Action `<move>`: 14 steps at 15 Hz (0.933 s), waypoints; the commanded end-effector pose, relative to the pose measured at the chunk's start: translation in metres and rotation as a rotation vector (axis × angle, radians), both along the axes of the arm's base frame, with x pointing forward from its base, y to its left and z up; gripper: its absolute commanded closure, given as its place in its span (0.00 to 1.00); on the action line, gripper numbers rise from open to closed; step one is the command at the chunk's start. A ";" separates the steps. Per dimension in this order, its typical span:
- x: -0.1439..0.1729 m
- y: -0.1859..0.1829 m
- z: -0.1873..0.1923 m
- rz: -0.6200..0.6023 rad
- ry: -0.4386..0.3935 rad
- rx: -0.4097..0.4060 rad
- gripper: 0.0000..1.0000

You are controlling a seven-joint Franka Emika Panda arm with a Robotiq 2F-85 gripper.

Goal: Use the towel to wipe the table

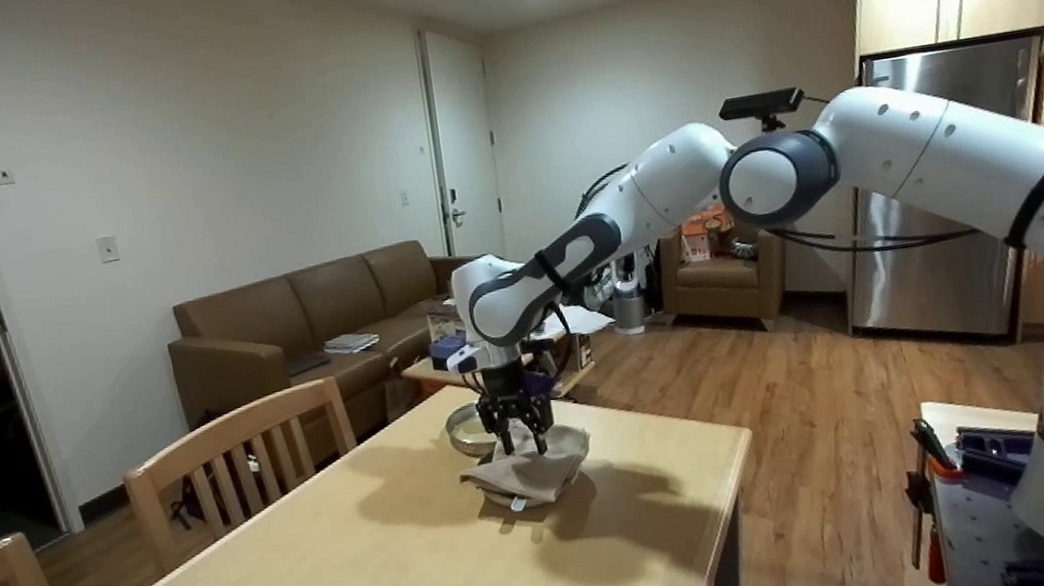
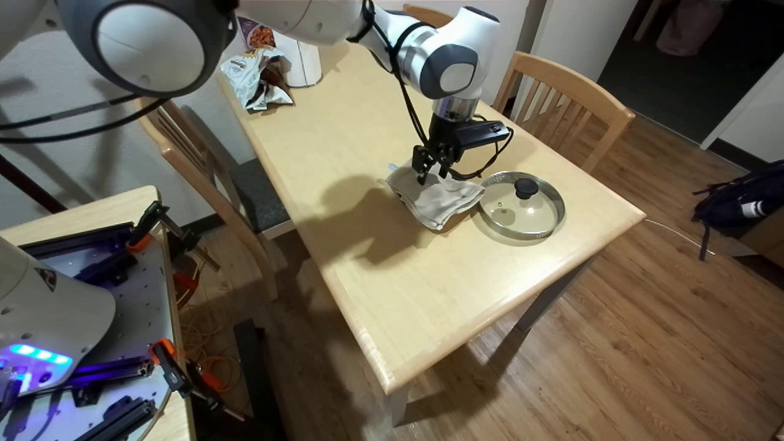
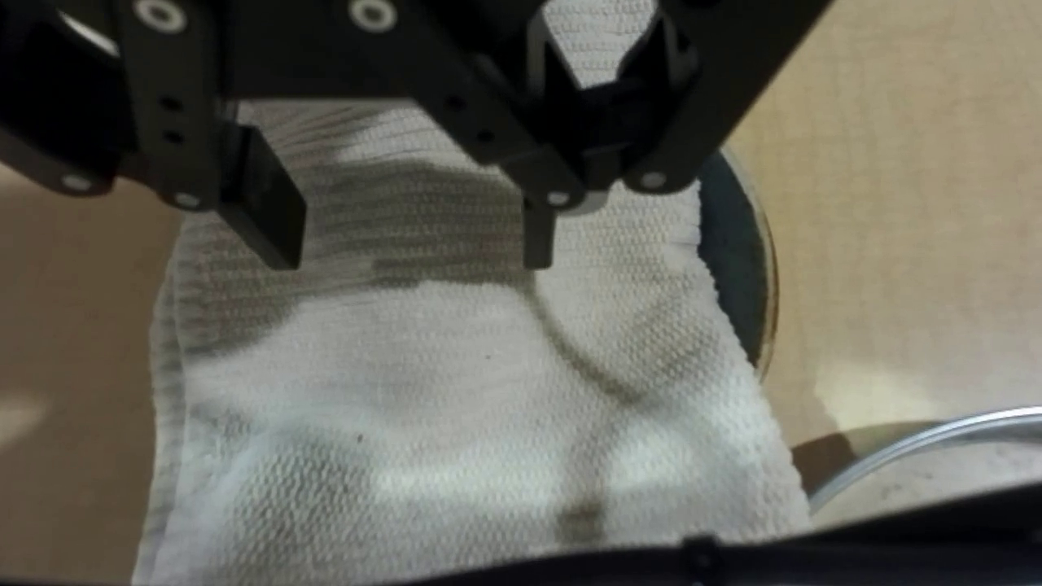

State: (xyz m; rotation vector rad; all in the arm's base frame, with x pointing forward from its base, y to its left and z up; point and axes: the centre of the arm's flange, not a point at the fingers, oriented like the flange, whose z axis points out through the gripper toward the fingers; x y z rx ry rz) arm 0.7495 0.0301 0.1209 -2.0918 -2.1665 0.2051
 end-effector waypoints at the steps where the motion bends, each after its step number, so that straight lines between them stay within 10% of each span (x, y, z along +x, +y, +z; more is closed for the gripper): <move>1: 0.015 0.000 -0.006 -0.010 0.003 0.006 0.02; 9: 0.019 0.000 -0.017 -0.016 0.027 0.007 0.00; 10: 0.019 -0.001 -0.019 -0.017 0.028 0.010 0.25; 14: 0.020 -0.002 -0.019 -0.022 0.035 0.011 0.46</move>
